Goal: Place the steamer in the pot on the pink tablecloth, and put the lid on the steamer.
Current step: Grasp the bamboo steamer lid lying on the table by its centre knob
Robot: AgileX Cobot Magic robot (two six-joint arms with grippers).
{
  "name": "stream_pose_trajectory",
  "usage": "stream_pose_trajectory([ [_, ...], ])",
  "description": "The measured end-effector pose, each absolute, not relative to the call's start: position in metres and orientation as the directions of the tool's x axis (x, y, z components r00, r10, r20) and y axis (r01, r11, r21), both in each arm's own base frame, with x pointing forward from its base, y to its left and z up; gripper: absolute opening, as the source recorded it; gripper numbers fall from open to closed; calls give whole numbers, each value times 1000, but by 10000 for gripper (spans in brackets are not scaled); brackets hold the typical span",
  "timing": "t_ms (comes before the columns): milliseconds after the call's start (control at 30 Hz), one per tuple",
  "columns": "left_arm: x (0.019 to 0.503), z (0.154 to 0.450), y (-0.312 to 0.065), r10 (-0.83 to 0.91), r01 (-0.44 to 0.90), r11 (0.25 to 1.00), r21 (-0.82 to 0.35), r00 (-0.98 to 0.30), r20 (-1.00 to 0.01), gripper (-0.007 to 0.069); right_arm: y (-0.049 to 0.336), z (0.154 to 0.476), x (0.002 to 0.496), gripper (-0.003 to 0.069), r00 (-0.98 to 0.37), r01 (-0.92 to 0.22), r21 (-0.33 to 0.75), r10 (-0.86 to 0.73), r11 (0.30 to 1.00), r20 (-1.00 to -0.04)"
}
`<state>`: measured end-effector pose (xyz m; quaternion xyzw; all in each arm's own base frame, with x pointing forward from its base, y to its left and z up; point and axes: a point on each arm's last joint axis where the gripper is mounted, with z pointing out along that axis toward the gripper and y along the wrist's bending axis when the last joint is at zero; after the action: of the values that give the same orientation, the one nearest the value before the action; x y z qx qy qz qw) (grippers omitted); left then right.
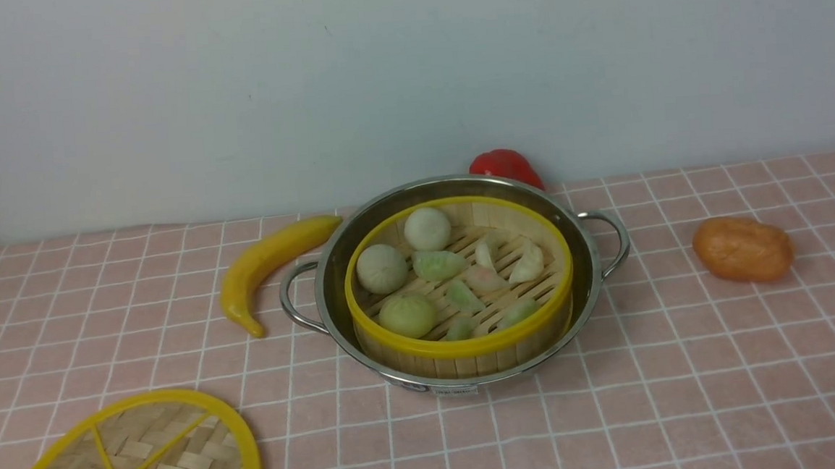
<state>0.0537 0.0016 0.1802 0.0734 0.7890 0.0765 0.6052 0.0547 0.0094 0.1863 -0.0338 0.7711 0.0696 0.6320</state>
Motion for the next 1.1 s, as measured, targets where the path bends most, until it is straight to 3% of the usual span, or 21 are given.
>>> stream_pose_trajectory([
  [733, 54, 180, 2, 208, 23, 978, 210, -257, -944, 243, 10, 187, 55, 192, -195, -140, 78, 50, 987, -980],
  [800, 54, 181, 3, 261, 26, 964, 263, -253, -932, 243, 10, 187, 55, 202, -195, -140, 78, 50, 987, -979],
  [967, 55, 187, 4, 353, 12, 934, 357, -187, -917, 243, 10, 187, 55, 216, -195, -140, 78, 50, 987, -979],
  [1100, 56, 196, 3, 313, -16, 949, 316, -90, -945, 243, 10, 187, 55, 225, -195, -140, 78, 50, 987, -979],
])
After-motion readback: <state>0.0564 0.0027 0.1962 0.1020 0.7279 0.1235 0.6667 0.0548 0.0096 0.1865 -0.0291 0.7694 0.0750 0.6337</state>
